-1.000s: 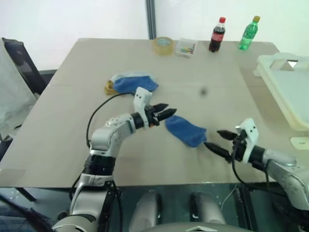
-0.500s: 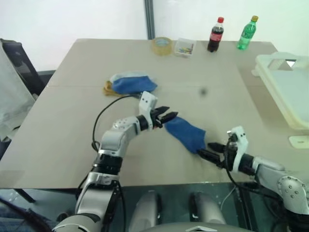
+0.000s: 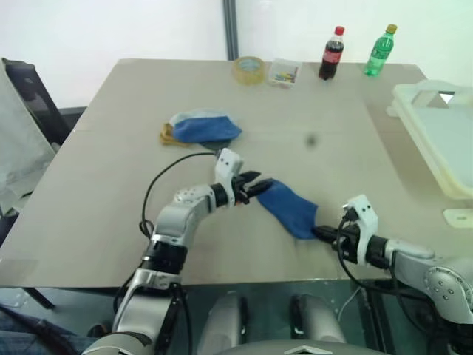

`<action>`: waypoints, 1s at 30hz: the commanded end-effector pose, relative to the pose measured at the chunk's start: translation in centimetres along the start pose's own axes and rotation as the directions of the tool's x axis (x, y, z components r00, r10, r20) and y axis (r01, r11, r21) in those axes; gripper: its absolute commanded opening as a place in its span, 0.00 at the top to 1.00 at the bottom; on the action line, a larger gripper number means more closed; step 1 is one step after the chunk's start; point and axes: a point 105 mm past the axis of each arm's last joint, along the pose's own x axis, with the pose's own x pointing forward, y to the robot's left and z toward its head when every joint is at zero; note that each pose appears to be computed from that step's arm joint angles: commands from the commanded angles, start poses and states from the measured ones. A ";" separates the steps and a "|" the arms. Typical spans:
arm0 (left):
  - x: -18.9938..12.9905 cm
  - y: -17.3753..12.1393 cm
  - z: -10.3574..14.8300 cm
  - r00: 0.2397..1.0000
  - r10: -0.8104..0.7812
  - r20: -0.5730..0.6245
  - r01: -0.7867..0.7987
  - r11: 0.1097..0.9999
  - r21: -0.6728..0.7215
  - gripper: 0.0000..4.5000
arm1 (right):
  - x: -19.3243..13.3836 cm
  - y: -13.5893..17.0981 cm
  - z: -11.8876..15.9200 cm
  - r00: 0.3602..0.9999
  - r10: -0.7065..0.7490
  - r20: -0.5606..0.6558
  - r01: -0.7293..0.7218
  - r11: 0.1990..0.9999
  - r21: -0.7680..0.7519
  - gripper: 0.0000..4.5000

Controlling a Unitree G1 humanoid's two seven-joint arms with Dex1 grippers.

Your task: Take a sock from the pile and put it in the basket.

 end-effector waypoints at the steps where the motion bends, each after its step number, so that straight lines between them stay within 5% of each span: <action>1: -0.2 -0.9 0.1 0.999 -0.031 -0.010 0.032 0.997 0.068 0.37 | -0.1 -0.5 1.6 0.999 0.035 0.011 -0.030 0.950 -0.311 0.99; 10: -1.8 -1.8 0.3 0.997 -0.061 -0.050 0.067 0.989 0.131 0.37 | 1.5 -4.0 5.1 0.997 0.083 -0.011 -0.072 0.777 -0.626 0.99; 21: -4.4 -4.5 -0.3 0.999 0.035 -0.041 -0.032 0.997 0.070 0.37 | 1.0 -5.5 5.1 0.990 0.126 -0.065 -0.138 0.744 -0.654 0.99; 24: -4.1 -4.3 0.0 0.997 0.077 -0.008 -0.077 0.996 0.054 0.37 | 0.6 -5.5 4.8 0.987 0.128 -0.095 -0.159 0.759 -0.631 0.81; 30: -3.7 -3.5 0.7 0.992 0.121 0.019 -0.122 0.991 0.062 0.37 | -0.8 -5.7 4.7 0.988 0.101 -0.113 -0.148 0.806 -0.573 0.22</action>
